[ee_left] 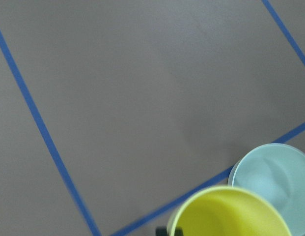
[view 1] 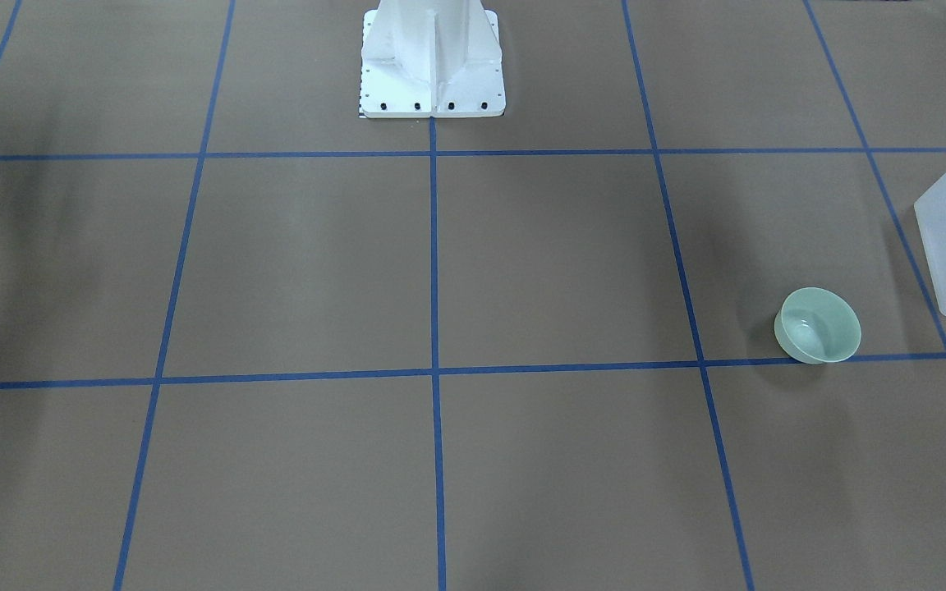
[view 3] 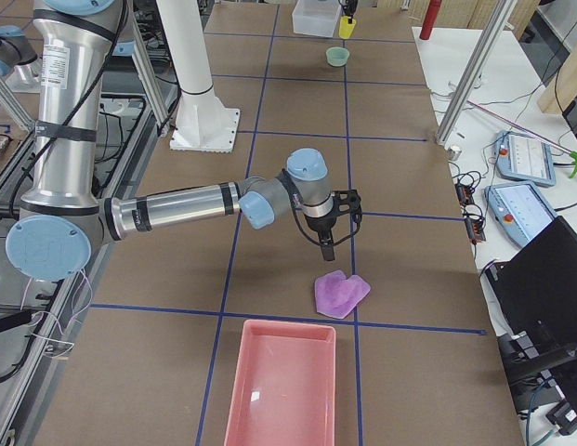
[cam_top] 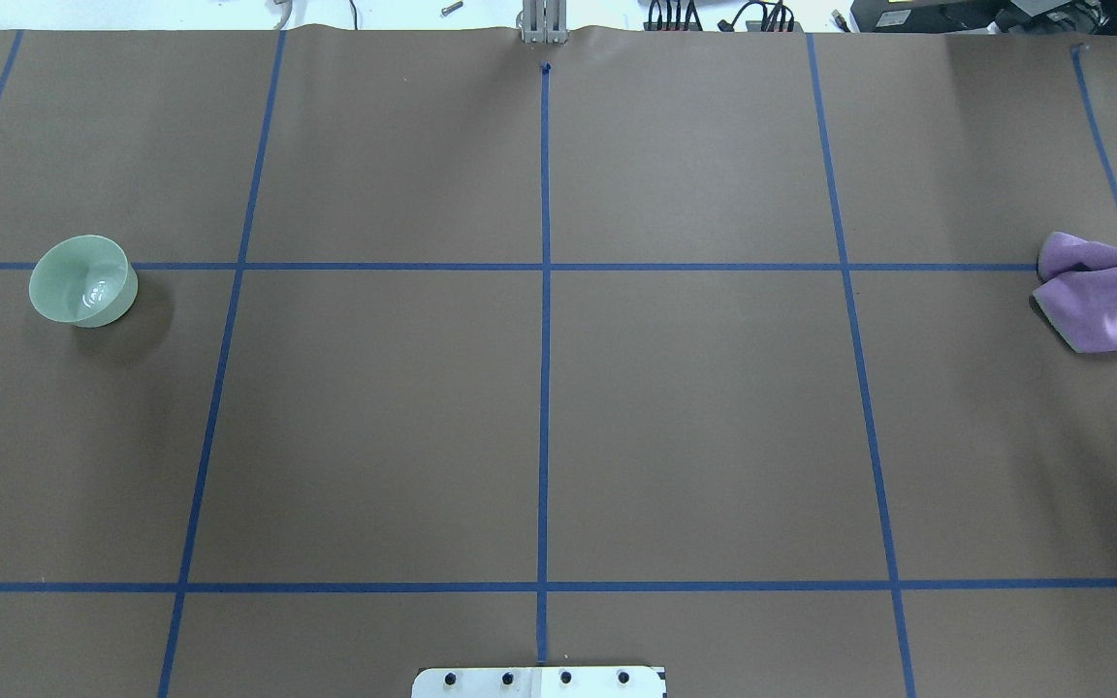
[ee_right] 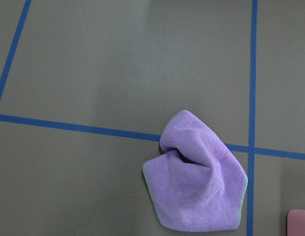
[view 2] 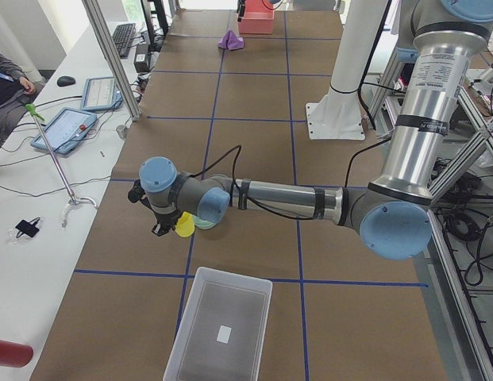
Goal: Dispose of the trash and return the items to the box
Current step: 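Place the yellow cup into the clear bin with the left gripper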
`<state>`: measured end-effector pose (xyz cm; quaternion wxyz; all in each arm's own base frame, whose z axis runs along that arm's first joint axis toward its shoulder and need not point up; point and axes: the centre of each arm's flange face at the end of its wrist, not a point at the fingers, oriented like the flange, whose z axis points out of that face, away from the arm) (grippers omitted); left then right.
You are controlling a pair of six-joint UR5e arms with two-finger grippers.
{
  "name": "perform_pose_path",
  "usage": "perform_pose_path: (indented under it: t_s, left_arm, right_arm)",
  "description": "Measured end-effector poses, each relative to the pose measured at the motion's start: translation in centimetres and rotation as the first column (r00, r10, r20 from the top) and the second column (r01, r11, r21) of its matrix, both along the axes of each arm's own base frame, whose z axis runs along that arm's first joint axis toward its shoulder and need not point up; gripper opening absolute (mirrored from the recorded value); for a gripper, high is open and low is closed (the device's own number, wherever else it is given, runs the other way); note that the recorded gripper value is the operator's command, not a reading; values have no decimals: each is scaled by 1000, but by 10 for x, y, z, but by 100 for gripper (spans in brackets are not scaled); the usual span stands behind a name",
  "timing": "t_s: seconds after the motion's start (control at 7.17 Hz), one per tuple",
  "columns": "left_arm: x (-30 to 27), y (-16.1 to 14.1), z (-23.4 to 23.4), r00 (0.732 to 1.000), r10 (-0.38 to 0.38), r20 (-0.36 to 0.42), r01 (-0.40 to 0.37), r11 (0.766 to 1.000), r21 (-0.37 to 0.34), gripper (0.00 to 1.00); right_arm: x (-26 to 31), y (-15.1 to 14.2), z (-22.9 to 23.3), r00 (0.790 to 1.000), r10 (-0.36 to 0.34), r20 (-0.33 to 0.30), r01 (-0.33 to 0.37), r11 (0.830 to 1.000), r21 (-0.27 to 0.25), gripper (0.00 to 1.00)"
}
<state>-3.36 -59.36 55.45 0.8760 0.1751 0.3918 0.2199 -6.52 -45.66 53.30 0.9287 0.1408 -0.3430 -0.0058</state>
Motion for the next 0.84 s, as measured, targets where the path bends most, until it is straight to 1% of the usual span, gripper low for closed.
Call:
perform_pose_path:
  t_s: [0.14, 0.28, 0.42, 0.56, 0.7, 0.84]
  left_arm:
    - [-36, 13, -3, 998, 49, 47, -50, 998, 22, 0]
    - [-55, 30, 17, 993, 94, 72, -96, 995, 34, 0]
    - [-63, 53, 54, 989, 124, 81, -128, 991, 41, 0]
    - [-65, 75, 99, 987, 134, 88, -140, 988, 61, 0]
    - [-65, 93, 151, 987, 132, 92, -140, 987, 83, 0]
    - [-64, 103, 191, 990, 110, 92, -119, 989, 93, 0]
  right_arm:
    - [-1, 0, 1, 1000, -2, 0, 2, 1000, -1, 100]
    - [-2, 0, 1, 1000, -4, -1, 4, 1000, -3, 100]
    - [-4, 0, 2, 1000, -8, -1, 8, 1000, -4, 100]
    - [-5, 1, 2, 1000, -10, -1, 10, 1000, -4, 100]
    - [-6, 1, 2, 1000, -11, -3, 11, 1000, -4, 100]
    - [-6, 0, 2, 1000, -9, -6, 9, 1000, -2, 100]
